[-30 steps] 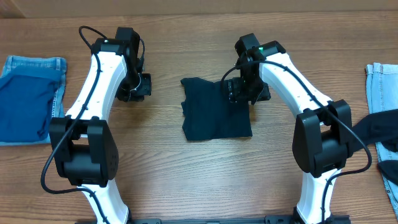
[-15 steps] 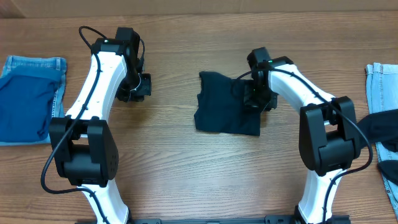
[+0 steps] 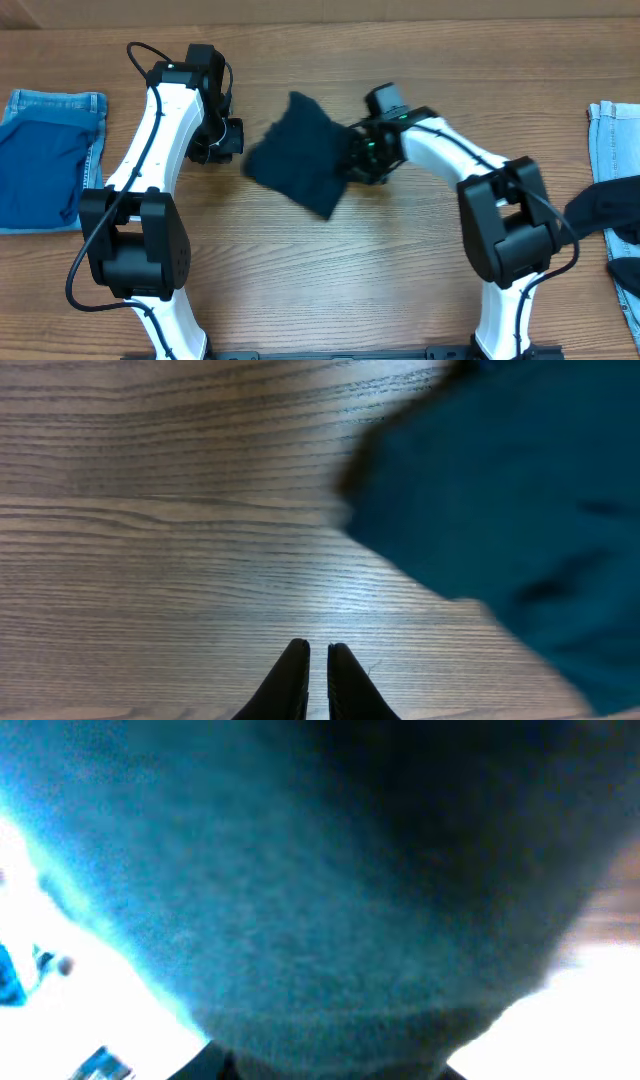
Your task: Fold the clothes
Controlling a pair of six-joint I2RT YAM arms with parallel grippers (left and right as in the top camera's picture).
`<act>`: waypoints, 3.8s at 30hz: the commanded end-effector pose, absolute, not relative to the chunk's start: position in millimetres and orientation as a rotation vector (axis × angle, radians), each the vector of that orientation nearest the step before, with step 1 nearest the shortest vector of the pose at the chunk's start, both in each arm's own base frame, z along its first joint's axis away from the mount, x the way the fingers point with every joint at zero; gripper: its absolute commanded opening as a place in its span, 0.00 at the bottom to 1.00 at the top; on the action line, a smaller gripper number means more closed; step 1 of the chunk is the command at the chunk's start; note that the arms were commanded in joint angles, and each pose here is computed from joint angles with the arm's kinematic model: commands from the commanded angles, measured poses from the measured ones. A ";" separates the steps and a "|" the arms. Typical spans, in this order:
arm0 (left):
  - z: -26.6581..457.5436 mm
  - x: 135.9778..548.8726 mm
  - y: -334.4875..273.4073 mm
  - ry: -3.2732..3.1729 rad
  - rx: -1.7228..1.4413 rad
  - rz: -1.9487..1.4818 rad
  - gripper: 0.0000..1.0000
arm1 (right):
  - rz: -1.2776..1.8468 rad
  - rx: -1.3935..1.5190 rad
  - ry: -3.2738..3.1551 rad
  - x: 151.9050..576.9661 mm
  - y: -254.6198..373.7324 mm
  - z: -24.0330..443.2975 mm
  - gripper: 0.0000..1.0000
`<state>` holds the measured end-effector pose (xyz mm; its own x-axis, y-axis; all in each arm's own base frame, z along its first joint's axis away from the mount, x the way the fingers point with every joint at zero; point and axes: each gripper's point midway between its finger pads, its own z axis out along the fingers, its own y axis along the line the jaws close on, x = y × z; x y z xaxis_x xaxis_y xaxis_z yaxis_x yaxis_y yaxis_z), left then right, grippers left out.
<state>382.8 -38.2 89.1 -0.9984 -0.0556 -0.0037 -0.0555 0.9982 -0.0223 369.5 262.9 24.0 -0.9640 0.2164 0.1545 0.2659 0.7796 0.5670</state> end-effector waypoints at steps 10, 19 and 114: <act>102.4 388.8 -37.2 3.093 -0.060 -0.037 0.18 | -0.605 -0.379 -2.832 314.0 255.2 5.3 0.46; 102.6 388.2 -43.0 3.096 -0.059 -0.090 0.39 | -0.415 -0.164 -2.927 311.8 226.7 1.3 0.55; 105.7 391.7 -66.0 3.077 -0.134 -0.298 0.61 | -0.878 0.597 -3.543 461.7 290.7 118.5 0.68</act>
<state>385.4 -63.1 91.6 -0.9980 -0.0631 -0.0010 -0.0620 0.9841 -0.1667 435.6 316.5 50.7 -0.9253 -0.1077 -0.3636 -0.2985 0.7981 0.5234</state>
